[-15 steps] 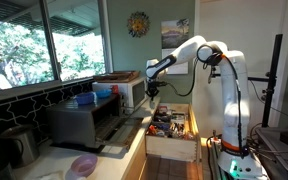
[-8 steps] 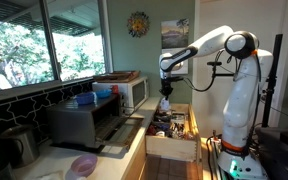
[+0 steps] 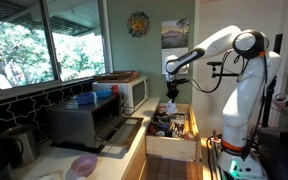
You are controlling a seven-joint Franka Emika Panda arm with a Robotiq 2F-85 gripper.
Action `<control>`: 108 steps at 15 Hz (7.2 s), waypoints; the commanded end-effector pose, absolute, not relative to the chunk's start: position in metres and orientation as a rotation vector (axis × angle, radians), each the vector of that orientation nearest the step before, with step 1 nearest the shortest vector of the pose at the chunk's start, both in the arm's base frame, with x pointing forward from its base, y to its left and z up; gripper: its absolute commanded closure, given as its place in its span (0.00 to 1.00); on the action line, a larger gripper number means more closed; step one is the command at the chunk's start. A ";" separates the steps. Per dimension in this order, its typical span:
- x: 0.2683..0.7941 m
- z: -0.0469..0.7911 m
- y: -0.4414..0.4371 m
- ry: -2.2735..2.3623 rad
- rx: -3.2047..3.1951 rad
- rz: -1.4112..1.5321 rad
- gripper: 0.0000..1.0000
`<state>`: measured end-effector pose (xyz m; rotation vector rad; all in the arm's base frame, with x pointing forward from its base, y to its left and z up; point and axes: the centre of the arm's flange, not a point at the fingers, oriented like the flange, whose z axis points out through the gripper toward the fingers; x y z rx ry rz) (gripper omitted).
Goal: Put the green packet in the drawer
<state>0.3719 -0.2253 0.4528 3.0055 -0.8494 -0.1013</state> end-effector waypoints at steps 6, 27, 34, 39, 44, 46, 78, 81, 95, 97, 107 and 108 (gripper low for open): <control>0.334 0.353 -0.219 -0.361 2.970 0.077 1.00; 0.349 0.293 -0.220 -0.191 3.026 0.314 0.99; 0.351 0.269 -0.231 -0.089 3.006 0.390 1.00; 0.356 0.242 -0.239 0.024 2.982 0.423 1.00; 0.366 0.229 -0.235 0.138 2.950 0.473 1.00; 0.366 0.227 -0.237 0.176 2.951 0.453 1.00; 0.370 0.215 -0.242 0.191 2.942 0.453 1.00; 0.370 0.205 -0.240 0.186 2.938 0.448 1.00; 0.390 0.179 -0.222 0.271 3.000 0.507 1.00; 0.390 0.175 -0.219 0.246 3.037 0.485 1.00; 0.348 0.164 -0.257 0.008 3.111 0.454 1.00; 0.347 0.171 -0.262 -0.010 3.097 0.480 0.74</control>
